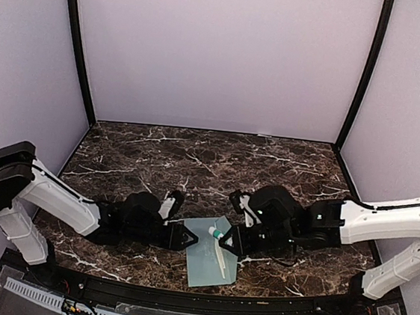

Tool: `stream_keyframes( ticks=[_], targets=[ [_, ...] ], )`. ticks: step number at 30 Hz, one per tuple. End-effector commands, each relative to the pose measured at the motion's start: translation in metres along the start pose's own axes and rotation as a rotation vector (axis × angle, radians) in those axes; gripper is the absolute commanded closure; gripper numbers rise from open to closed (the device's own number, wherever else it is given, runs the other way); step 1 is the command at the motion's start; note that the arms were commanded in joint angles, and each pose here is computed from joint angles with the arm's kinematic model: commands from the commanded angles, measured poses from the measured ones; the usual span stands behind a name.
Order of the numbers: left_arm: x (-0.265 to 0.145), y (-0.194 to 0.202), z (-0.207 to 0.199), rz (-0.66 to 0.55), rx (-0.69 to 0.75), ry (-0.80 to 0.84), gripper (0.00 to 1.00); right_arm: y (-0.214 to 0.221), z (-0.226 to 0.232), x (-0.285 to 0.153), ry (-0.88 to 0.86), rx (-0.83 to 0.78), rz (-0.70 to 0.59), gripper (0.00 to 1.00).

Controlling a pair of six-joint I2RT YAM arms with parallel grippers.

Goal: Place the letter into the envelope and seal it
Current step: Paint the envelope at the center of the board, then adjust the solid glue.

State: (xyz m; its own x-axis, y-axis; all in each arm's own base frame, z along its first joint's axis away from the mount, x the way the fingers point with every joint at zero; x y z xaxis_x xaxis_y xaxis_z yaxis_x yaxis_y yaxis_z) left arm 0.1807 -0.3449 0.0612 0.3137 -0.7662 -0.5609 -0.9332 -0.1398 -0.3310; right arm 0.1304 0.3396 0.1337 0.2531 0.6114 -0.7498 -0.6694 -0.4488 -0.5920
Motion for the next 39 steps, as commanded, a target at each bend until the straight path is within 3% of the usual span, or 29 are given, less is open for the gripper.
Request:
stream_keyframes(
  ticks=[1,4,9,11,17,25,36,39],
  targets=[
    [-0.044,-0.032,-0.028,-0.183,0.022,0.058,0.47,-0.015,0.001,-0.023,-0.119,0.034,-0.089,0.98],
    [-0.071,-0.042,-0.057,-0.229,0.064,0.16,0.35,-0.023,0.002,-0.036,-0.201,0.026,-0.15,0.98],
    [-0.093,-0.03,-0.113,-0.099,0.135,0.371,0.13,-0.039,0.021,-0.063,-0.38,-0.047,-0.267,0.97],
    [-0.101,-0.029,-0.128,-0.074,0.125,0.442,0.11,-0.047,0.032,-0.075,-0.448,-0.087,-0.312,0.97],
    [-0.111,-0.025,-0.151,-0.012,0.091,0.533,0.11,-0.057,0.045,-0.1,-0.52,-0.14,-0.392,0.96],
    [-0.124,-0.013,-0.184,0.099,0.108,0.733,0.1,-0.059,0.053,-0.105,-0.567,-0.169,-0.393,0.96],
    [-0.114,-0.01,-0.197,0.176,0.109,0.749,0.1,-0.054,0.067,-0.101,-0.674,-0.21,-0.359,0.96],
    [-0.113,-0.009,-0.198,0.182,0.107,0.751,0.2,-0.053,0.07,-0.1,-0.693,-0.22,-0.349,0.96]
  ],
)
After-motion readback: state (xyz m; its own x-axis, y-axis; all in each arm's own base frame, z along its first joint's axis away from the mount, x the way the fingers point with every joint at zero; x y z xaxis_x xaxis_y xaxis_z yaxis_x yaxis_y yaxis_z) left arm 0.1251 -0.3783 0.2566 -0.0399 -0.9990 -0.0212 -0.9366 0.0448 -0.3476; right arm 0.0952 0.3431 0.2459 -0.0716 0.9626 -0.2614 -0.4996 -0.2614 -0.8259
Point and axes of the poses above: each gripper's point midway between its finger pads, its own x axis out along the fingers, its own z axis along the line the jaws close on, y = z × x, the point moved 2 cm from there along -x, back along the fingers, and after that the axes turned 15 degrees about -x, right-handed, at the moved point
